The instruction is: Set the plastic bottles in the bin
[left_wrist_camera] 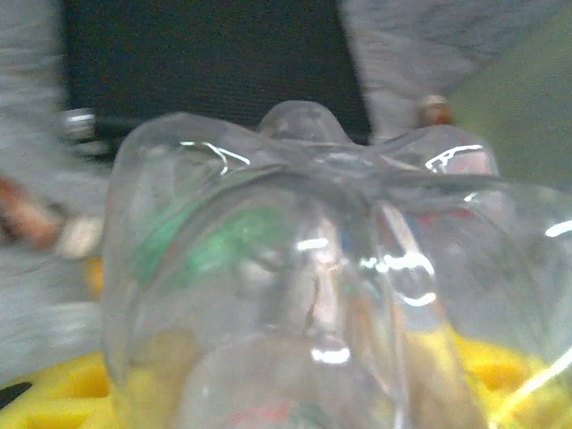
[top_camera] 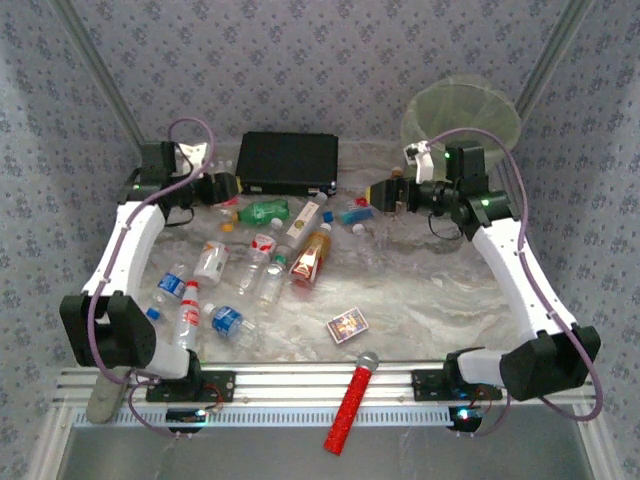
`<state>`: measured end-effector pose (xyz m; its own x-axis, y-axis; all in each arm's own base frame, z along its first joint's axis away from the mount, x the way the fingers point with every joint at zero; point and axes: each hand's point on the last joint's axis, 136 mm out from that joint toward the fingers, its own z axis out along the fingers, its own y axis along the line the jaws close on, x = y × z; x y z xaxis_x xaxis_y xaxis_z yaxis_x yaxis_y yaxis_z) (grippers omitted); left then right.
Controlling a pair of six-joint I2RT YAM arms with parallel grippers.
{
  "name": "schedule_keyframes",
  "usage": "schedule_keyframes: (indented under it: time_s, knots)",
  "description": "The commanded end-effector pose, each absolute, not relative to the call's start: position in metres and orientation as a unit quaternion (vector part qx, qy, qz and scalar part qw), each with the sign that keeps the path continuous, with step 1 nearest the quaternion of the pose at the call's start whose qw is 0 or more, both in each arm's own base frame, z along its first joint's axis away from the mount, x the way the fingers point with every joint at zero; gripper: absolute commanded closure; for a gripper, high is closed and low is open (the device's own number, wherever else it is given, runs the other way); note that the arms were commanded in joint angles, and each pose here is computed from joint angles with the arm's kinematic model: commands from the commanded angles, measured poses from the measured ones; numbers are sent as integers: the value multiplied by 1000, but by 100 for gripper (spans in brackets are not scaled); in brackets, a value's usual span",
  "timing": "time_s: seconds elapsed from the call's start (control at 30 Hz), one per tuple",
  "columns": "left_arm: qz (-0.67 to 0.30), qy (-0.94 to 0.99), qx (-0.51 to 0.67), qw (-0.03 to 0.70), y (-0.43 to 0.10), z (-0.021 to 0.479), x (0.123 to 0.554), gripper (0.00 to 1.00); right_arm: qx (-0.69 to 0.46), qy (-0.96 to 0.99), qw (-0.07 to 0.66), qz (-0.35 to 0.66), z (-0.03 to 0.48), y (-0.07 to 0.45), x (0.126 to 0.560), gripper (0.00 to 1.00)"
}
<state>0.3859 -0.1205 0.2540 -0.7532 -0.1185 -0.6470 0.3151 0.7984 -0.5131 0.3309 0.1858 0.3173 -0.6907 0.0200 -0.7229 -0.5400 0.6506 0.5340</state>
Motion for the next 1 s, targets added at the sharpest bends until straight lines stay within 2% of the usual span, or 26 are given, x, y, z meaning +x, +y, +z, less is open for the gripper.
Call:
schedule_keyframes:
  time_s: [0.0, 0.23, 0.37, 0.83, 0.97]
  knots:
    - [-438, 802, 168, 370, -193, 292, 359, 44, -180, 806, 351, 441, 337, 213, 334, 4]
    - [-549, 699, 259, 378, -269, 312, 327, 46, -211, 776, 334, 492, 353, 258, 345, 10]
    - [-547, 688, 303, 369, -294, 308, 317, 47, -221, 773, 326, 498, 354, 268, 348, 10]
    - [-563, 668, 349, 339, -328, 328, 313, 47, -256, 772, 297, 501, 339, 296, 350, 6]
    - [-560, 668, 357, 336, -334, 328, 312, 47, -263, 770, 290, 504, 337, 303, 354, 12]
